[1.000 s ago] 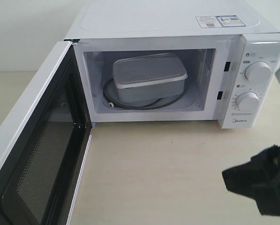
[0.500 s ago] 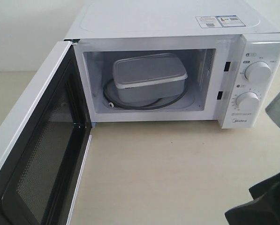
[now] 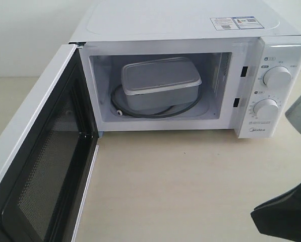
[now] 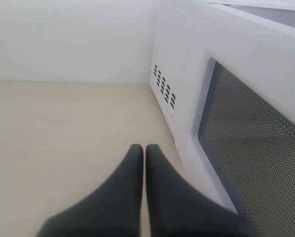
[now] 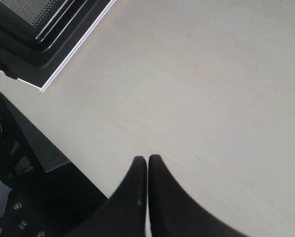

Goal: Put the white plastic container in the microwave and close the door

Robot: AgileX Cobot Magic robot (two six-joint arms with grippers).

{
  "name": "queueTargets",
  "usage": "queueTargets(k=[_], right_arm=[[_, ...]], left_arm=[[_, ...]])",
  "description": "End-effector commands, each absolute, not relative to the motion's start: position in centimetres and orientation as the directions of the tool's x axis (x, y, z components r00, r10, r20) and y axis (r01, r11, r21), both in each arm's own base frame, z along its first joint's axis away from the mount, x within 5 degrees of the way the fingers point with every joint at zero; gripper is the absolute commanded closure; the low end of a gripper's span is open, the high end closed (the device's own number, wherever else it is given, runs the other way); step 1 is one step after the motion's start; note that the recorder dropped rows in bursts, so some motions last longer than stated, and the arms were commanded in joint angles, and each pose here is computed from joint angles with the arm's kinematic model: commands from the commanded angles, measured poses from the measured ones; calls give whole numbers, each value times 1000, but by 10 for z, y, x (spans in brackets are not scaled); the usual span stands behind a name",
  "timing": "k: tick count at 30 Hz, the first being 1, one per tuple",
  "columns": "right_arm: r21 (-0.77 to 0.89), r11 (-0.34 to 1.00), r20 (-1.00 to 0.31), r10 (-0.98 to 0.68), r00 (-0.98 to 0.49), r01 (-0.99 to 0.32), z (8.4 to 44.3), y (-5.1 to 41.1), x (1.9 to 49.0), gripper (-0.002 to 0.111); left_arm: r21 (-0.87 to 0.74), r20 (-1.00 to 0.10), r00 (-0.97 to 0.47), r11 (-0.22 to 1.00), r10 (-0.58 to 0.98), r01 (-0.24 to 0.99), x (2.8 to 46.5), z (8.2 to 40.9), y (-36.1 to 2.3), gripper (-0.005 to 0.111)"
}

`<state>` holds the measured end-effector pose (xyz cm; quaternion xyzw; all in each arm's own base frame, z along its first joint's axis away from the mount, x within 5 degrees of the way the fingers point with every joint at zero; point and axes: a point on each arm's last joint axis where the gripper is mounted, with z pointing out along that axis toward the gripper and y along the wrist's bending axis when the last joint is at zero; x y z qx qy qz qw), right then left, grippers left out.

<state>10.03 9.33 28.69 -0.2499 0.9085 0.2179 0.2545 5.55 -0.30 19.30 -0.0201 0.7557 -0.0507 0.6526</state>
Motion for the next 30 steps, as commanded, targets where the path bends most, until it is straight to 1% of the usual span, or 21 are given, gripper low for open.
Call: queueTargets(k=[1, 10, 11, 13, 14, 16, 19, 21, 24, 30], right_arm=[[267, 781, -585, -334, -739, -564, 288, 92, 100, 108], [248, 781, -590, -349, -729, -574, 287, 91, 100, 108], [231, 788, -602, -344, -720, -571, 289, 88, 101, 108], [238, 810, -659, -271, -702, -536, 295, 82, 103, 108], [241, 826, -716, -203, -668, -509, 301, 77, 105, 108], [269, 856, -833, -22, -552, -441, 311, 65, 107, 108], [343, 881, -906, 218, -363, -326, 313, 44, 98, 108], [347, 900, -922, 276, -270, -265, 303, 32, 88, 108], [341, 919, -936, 313, -159, -197, 288, 20, 72, 108], [328, 939, -944, 328, -13, -104, 264, 9, 49, 108]], left_arm=[[-109, -983, -150, 993, -103, 32, 55, 192, -3, 103], [-109, -984, -148, 993, -103, 33, 55, 192, -3, 103], [-109, -984, -148, 993, -103, 33, 55, 192, -3, 103], [-109, -984, -148, 993, -103, 33, 55, 192, -3, 103], [-109, -984, -148, 993, -103, 33, 55, 192, -3, 103], [-109, -984, -148, 993, -103, 33, 55, 192, -3, 103], [-109, -984, -148, 993, -103, 33, 55, 192, -3, 103], [-109, -984, -148, 993, -103, 33, 55, 192, -3, 103], [-109, -984, -148, 993, -103, 33, 55, 192, -3, 103], [-109, -984, -148, 993, -103, 33, 55, 192, -3, 103]])
